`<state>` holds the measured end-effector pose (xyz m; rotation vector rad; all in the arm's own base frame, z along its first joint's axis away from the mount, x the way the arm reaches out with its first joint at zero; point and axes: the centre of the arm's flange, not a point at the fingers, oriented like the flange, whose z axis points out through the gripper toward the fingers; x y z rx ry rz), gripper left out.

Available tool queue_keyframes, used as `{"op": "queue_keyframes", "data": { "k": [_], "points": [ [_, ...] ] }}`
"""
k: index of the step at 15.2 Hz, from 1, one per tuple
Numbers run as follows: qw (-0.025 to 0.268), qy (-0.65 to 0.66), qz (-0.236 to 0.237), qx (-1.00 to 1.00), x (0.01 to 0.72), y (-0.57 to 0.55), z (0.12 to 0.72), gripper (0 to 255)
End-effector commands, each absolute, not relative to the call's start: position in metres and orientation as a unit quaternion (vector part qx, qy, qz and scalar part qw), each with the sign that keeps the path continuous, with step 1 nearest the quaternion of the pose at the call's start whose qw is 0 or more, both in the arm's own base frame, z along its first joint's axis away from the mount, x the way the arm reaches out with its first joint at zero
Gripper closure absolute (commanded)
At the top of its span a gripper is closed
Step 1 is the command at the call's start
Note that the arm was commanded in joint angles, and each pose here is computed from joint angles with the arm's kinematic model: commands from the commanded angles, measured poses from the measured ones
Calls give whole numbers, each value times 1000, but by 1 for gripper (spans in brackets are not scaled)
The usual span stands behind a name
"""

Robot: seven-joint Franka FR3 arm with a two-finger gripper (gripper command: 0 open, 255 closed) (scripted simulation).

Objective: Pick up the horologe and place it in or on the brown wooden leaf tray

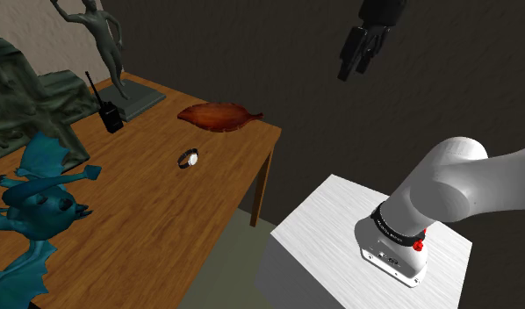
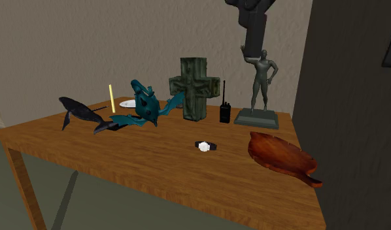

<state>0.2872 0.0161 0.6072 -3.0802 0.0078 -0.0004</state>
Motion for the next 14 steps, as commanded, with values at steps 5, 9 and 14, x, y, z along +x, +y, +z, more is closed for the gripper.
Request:
{"op": "queue_keyframes", "data": {
  "k": [5,9,14],
  "points": [
    [39,-16,9,-999,328,39,581,0],
    [47,-35,18,-998,368,63,554,0],
    [57,-59,29,-996,416,97,520,0]
  ]
}}
